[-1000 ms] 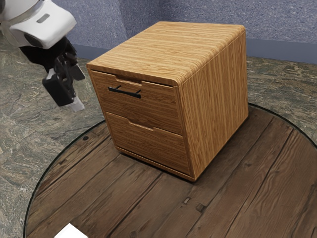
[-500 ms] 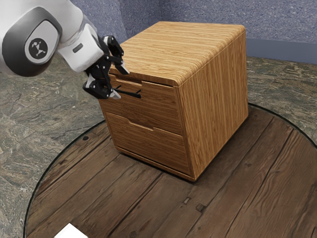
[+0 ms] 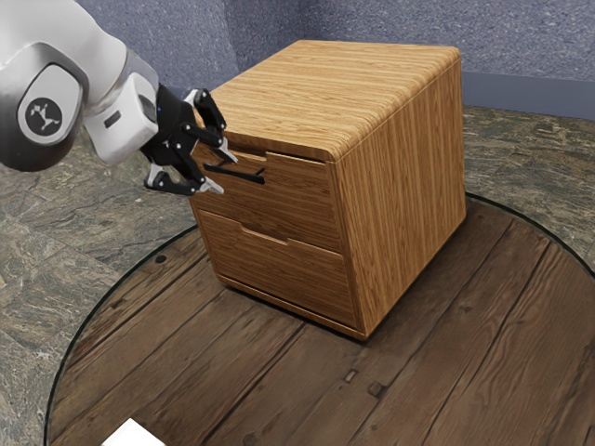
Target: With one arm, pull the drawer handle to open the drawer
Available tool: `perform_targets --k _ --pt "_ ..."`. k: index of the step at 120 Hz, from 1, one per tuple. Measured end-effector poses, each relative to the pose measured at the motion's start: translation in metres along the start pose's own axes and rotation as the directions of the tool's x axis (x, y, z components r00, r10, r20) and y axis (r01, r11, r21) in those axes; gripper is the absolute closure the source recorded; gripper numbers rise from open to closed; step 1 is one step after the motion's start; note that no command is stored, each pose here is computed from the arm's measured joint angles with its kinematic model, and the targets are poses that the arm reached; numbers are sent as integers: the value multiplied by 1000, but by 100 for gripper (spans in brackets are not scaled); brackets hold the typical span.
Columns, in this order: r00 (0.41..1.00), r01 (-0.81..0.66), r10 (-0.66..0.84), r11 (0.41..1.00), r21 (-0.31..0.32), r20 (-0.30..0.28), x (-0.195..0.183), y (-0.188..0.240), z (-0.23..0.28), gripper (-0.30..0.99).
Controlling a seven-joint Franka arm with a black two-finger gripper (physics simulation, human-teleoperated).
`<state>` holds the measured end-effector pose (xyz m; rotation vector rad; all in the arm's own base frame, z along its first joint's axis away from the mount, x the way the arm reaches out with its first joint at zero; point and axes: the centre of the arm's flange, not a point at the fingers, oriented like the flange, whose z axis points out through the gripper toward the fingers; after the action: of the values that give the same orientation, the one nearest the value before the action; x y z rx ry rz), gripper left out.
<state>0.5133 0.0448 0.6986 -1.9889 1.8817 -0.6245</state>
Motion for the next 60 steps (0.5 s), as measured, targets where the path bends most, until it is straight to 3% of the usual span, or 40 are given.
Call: perform_targets --k 28,60 --pt "998 -56 56 998 35 -1 -8 -20 7 46" --pt "996 -89 88 995 47 17 -16 -11 -2 48"
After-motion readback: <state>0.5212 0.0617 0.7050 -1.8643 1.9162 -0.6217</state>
